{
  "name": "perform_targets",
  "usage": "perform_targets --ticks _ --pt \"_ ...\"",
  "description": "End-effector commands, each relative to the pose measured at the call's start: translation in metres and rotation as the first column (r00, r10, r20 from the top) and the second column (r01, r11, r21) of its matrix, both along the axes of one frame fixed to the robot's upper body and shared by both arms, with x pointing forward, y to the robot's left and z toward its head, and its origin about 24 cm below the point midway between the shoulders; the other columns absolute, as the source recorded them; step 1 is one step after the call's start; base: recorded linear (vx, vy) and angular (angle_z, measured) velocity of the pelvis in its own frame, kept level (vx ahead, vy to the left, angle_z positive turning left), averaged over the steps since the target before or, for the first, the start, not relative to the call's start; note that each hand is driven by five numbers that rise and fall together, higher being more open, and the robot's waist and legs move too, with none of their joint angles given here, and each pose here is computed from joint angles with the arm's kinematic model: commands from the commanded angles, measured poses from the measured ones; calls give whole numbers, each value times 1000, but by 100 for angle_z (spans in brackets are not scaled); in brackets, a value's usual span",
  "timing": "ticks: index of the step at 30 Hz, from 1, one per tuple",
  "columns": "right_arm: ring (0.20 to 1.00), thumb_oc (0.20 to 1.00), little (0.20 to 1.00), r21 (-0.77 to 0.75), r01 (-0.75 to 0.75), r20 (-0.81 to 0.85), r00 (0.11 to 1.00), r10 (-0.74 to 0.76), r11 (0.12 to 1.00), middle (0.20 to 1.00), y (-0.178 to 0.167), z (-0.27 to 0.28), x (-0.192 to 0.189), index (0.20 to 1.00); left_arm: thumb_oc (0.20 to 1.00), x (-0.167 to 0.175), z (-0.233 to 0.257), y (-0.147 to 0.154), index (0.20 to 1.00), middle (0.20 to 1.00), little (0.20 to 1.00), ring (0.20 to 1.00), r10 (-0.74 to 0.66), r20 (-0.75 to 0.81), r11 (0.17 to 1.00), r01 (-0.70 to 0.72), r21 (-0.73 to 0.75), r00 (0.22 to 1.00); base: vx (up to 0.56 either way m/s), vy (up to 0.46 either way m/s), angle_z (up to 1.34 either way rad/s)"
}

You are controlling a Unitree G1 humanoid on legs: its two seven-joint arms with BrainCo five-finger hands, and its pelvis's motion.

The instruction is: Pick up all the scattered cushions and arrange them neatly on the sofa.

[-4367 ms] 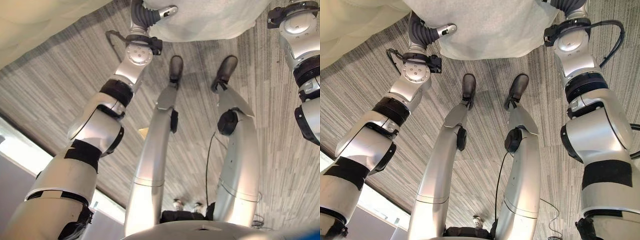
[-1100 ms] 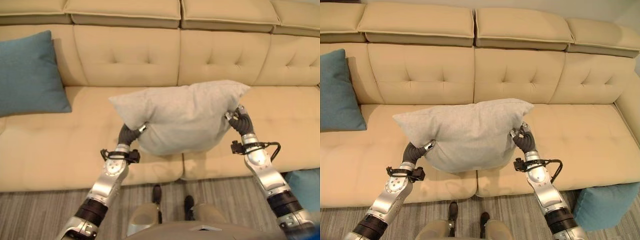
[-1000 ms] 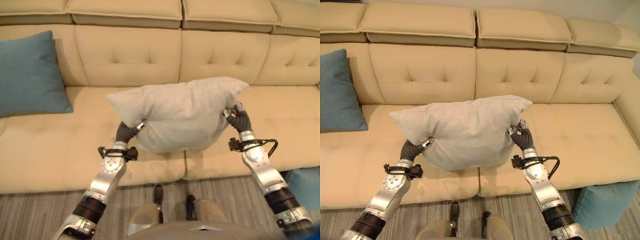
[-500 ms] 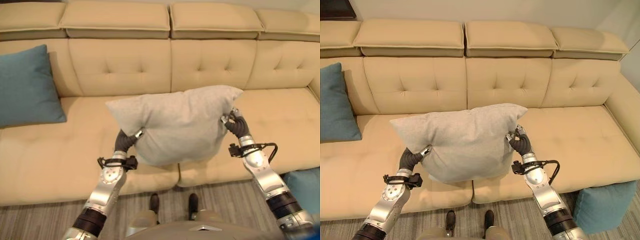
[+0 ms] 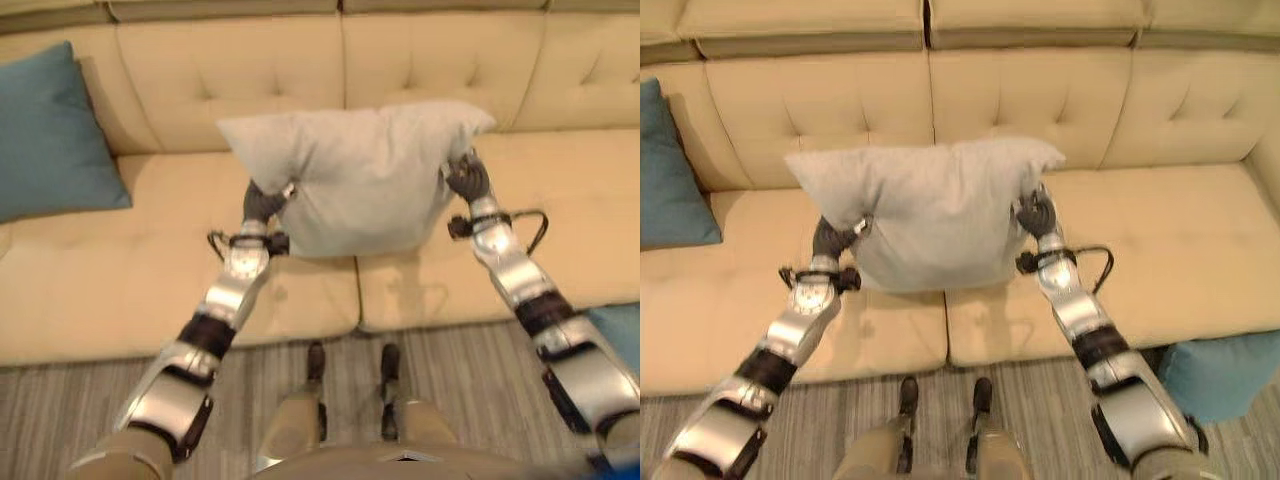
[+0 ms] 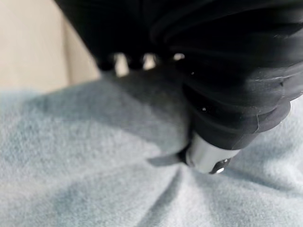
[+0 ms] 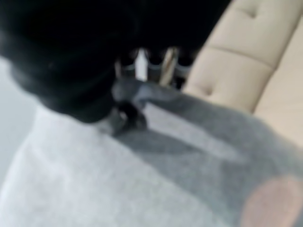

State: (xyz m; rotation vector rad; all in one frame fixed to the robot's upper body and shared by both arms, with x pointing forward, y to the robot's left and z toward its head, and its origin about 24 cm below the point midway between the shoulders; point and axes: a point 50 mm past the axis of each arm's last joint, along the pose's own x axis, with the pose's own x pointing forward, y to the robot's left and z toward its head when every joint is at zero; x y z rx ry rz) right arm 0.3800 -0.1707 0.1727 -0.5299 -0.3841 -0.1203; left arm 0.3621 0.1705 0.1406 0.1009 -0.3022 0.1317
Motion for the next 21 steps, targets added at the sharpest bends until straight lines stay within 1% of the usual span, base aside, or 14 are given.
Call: perform_targets --ticks 1,4,5,9,16,21 --pt "200 200 200 -25 -198 267 943 198 980 200 55 73 -5 200 200 4 99 -42 200 200 200 200 -153 374 988 154 27 915 -37 22 -7" --pt "200 200 200 -47 -186 307 932 192 981 200 61 96 1 200 200 9 130 -46 200 200 200 200 -136 438 990 131 43 888 -10 15 -2" --pt "200 200 200 -47 -186 308 932 192 981 200 61 97 1 200 200 9 131 -46 200 200 200 200 -136 440 990 131 43 888 26 19 3" --pt "200 200 200 -100 -169 394 898 195 981 200 72 144 4 200 200 12 183 -50 200 200 200 200 -114 537 993 89 72 836 0 0 0" --pt "200 200 200 -164 -141 425 883 199 976 200 74 165 3 200 200 9 205 -53 200 200 200 200 -112 580 993 75 86 807 33 -3 5" --pt "200 200 200 -194 -67 387 912 139 979 200 60 167 12 200 200 21 199 -53 200 200 200 200 -95 521 995 70 69 848 33 -2 10"
